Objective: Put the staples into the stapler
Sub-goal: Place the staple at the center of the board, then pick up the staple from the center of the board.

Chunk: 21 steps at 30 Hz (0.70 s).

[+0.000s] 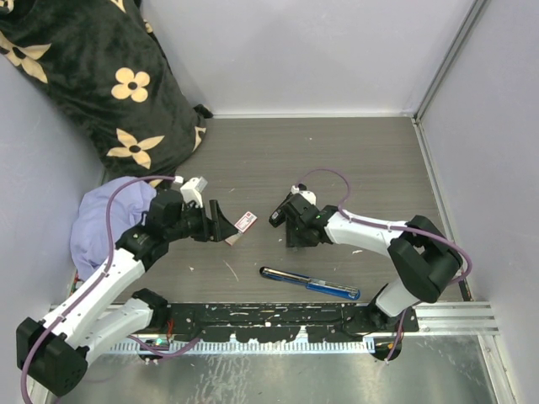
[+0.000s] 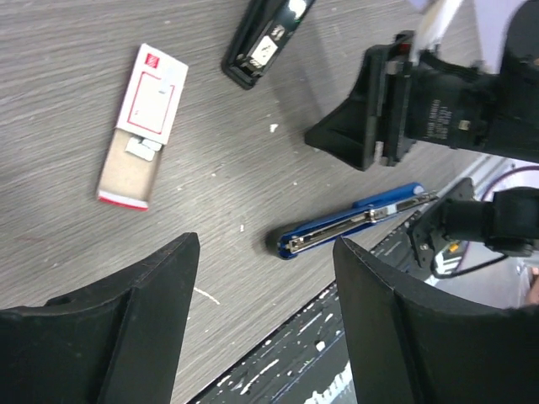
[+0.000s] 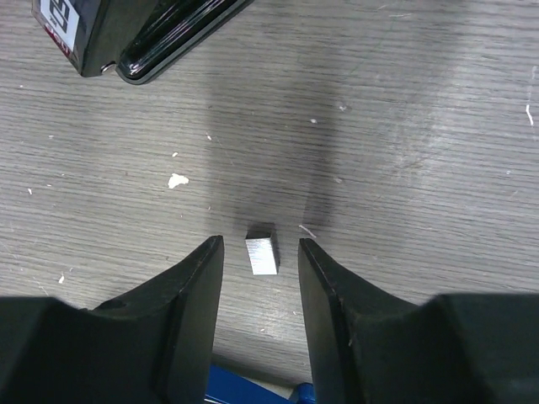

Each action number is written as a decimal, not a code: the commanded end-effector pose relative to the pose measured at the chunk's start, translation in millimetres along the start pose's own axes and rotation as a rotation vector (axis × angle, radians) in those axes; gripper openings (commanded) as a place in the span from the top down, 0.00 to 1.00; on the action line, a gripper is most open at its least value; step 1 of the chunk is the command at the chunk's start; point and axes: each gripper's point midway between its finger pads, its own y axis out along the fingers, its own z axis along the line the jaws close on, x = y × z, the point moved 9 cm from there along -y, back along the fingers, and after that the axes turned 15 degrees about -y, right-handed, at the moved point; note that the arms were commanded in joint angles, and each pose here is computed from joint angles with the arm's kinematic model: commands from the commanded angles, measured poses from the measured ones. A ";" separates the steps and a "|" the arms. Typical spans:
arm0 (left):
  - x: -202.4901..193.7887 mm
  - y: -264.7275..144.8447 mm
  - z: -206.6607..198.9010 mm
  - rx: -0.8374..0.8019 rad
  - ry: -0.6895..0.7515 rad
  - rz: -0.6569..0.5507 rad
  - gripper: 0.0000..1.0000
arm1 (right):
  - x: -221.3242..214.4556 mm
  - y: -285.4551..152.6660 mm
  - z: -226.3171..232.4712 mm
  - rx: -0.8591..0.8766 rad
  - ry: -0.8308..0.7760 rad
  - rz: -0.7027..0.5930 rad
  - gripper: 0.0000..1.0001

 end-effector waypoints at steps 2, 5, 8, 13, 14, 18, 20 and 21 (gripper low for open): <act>2.5 6.5 -1.6 0.103 -0.005 -0.033 0.38 | 19.2 -12.1 2.7 -0.026 0.021 -0.073 0.50; -12.9 21.6 -23.3 0.136 0.036 -0.025 0.41 | 29.4 -23.2 -10.6 -0.060 0.032 -0.119 0.49; -29.6 40.3 -47.7 0.158 0.011 -0.003 0.45 | 36.8 -37.1 -30.7 -0.084 0.063 -0.172 0.49; -50.9 76.0 -68.0 0.237 -0.153 0.020 0.49 | 37.8 -51.0 -83.7 -0.199 0.173 -0.217 0.49; -53.3 81.6 -71.2 0.253 -0.164 0.020 0.50 | 38.0 -54.5 -93.3 -0.229 0.197 -0.226 0.49; -78.0 115.5 -76.4 0.385 -0.188 0.074 0.52 | 43.0 -74.4 -113.1 -0.309 0.247 -0.304 0.49; -83.1 129.3 -83.8 0.425 -0.197 0.090 0.53 | 45.3 -84.1 -116.8 -0.325 0.259 -0.346 0.49; -87.7 135.5 -81.1 0.466 -0.189 0.092 0.55 | 45.8 -87.9 -118.1 -0.332 0.263 -0.360 0.49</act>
